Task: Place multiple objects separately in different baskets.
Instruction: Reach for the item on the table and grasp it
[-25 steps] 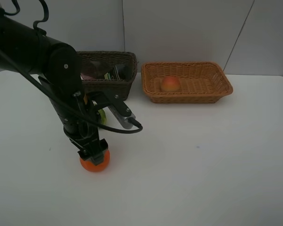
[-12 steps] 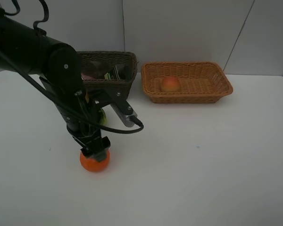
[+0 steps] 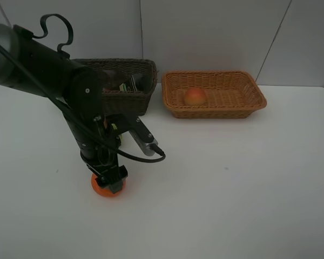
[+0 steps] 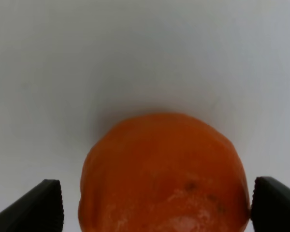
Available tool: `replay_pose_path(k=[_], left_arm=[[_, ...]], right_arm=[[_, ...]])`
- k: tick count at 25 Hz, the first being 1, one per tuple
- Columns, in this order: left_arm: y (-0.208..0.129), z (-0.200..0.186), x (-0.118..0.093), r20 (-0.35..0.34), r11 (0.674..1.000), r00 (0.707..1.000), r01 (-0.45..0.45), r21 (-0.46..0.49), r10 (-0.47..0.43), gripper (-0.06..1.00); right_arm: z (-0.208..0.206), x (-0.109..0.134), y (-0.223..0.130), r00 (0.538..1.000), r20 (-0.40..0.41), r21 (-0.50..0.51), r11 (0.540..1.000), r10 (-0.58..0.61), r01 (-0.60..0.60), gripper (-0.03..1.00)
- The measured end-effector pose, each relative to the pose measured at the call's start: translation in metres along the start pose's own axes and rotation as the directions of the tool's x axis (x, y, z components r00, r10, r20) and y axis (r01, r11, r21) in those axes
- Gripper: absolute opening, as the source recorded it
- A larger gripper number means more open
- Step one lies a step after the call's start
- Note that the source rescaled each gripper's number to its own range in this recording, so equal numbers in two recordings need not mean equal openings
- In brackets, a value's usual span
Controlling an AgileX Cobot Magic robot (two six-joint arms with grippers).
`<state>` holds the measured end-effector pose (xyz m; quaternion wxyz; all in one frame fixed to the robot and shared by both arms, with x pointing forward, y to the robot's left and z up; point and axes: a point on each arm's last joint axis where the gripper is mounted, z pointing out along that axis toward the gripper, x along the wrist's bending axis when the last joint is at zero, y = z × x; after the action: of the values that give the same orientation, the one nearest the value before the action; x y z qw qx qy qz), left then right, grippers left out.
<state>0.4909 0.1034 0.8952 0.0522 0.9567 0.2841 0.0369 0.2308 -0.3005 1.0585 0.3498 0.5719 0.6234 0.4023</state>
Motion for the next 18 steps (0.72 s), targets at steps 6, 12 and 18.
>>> replay_pose_path(k=[6, 12, 18], left_arm=[[-0.0010, 0.0112, -0.0003, 0.009, 1.000, 1.000, -0.002, 0.026, 0.002, 1.00], [-0.0004, 0.0118, -0.0001, 0.006, 1.000, 1.000, -0.003, 0.018, 0.003, 0.94], [-0.0006, 0.0119, -0.0002, 0.006, 1.000, 1.000, -0.003, 0.018, 0.003, 0.93]], right_arm=[[0.0000, 0.0000, 0.0000, 1.000, 0.000, 0.000, 1.000, 0.000, 0.000, 0.97], [0.0000, 0.0000, 0.0000, 1.000, 0.000, 0.000, 1.000, 0.000, 0.000, 0.97], [0.0000, 0.0000, 0.0000, 1.000, 0.000, 0.000, 1.000, 0.000, 0.000, 0.97]])
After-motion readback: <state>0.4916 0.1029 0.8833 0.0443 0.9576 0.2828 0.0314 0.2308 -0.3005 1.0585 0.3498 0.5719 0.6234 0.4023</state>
